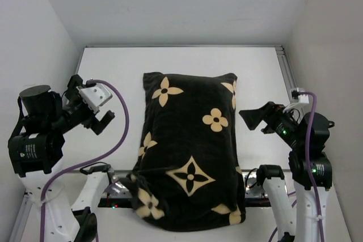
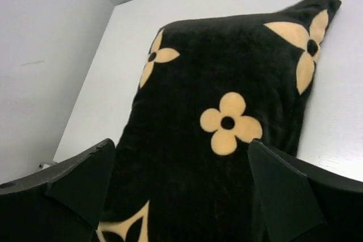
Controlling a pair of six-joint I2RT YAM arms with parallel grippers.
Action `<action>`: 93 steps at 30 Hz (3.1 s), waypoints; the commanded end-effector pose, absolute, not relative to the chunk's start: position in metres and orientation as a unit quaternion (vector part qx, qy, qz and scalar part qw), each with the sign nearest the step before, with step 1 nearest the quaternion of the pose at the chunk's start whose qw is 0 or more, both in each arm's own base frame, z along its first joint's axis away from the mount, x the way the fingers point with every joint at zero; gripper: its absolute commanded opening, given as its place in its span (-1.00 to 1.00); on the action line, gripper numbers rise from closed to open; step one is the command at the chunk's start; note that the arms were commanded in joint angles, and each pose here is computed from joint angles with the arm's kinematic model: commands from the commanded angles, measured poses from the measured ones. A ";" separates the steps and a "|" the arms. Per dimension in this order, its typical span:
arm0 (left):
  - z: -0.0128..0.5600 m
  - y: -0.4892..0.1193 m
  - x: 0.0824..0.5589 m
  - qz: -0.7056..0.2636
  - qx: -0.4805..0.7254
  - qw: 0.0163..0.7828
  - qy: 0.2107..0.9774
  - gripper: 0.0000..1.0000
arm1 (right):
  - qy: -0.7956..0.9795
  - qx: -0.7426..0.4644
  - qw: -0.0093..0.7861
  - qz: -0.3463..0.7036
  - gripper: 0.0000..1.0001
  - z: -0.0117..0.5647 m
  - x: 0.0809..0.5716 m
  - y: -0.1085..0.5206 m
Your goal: Put the pillow into the pillowcase
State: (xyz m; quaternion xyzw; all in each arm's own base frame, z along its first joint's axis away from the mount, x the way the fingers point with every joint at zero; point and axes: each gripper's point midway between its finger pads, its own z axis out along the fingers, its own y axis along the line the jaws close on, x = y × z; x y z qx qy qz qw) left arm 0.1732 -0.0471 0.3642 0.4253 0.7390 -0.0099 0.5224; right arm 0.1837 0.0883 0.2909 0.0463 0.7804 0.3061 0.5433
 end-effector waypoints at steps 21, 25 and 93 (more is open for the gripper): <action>0.130 -0.141 0.351 -0.129 0.388 0.292 0.864 0.76 | 0.926 0.113 0.256 0.255 0.95 0.054 0.275 0.138; 0.101 -0.142 0.362 -0.128 0.388 0.282 0.868 0.75 | 0.930 0.119 0.223 0.267 0.04 0.030 0.289 0.149; 0.094 0.047 0.335 -0.044 0.214 0.236 0.947 0.57 | 0.881 0.280 0.342 0.172 0.98 0.154 0.473 -0.018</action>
